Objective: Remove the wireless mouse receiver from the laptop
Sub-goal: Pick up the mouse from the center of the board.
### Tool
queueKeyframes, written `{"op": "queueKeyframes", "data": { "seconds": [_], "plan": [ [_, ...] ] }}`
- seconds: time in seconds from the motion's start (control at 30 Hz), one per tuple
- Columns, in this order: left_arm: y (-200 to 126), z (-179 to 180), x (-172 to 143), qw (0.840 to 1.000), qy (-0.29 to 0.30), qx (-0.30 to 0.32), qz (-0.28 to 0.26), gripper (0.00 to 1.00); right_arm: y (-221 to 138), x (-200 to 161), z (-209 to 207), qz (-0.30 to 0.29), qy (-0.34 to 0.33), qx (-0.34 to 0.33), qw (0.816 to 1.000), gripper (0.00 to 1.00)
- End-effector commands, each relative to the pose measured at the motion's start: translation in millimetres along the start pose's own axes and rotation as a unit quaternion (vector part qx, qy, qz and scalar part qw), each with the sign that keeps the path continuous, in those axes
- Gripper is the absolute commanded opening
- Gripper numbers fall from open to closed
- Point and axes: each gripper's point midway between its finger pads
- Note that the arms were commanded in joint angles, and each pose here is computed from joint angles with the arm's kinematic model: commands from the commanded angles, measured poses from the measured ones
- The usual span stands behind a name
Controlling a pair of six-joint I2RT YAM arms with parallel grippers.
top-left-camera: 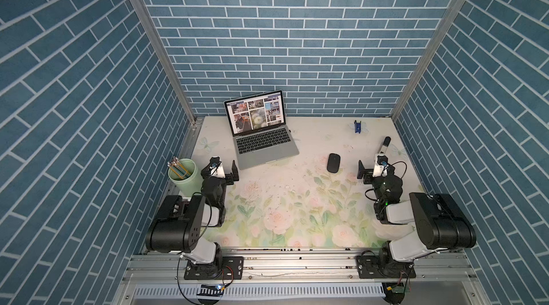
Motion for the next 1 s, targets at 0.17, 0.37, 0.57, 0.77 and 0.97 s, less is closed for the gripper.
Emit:
{"op": "queueKeyframes", "data": {
  "seconds": [0.17,0.37,0.57,0.77,0.97],
  "plan": [
    [1.6,1.5,6.1,1.0,-0.003,0.002,-0.011,1.0,-0.3,-2.6,0.4,0.005,-0.006,0.002,1.0,1.0],
    [1.5,1.2,6.1,1.0,-0.003,0.001,-0.011,1.0,-0.4,-2.3,0.3,0.004,-0.006,0.002,1.0,1.0],
    [1.4,1.1,6.3,1.0,-0.004,0.001,-0.012,1.0,-0.2,-2.8,0.2,0.005,-0.006,0.002,1.0,1.0],
    [2.0,1.1,6.6,1.0,-0.004,0.0,-0.012,0.99,0.4,-3.3,0.7,0.007,-0.006,0.003,1.0,1.0],
    [4.2,4.5,10.0,1.0,-0.006,0.009,-0.01,1.0,4.0,-1.2,0.6,0.016,-0.006,0.002,1.0,0.94]
  ]
}}
Point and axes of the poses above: each gripper's point midway between its finger pads, its own y axis out along the fingers, its own z axis along the line the jaws close on, x = y × z, and after that the axes turned 14 degrees about y, right-handed
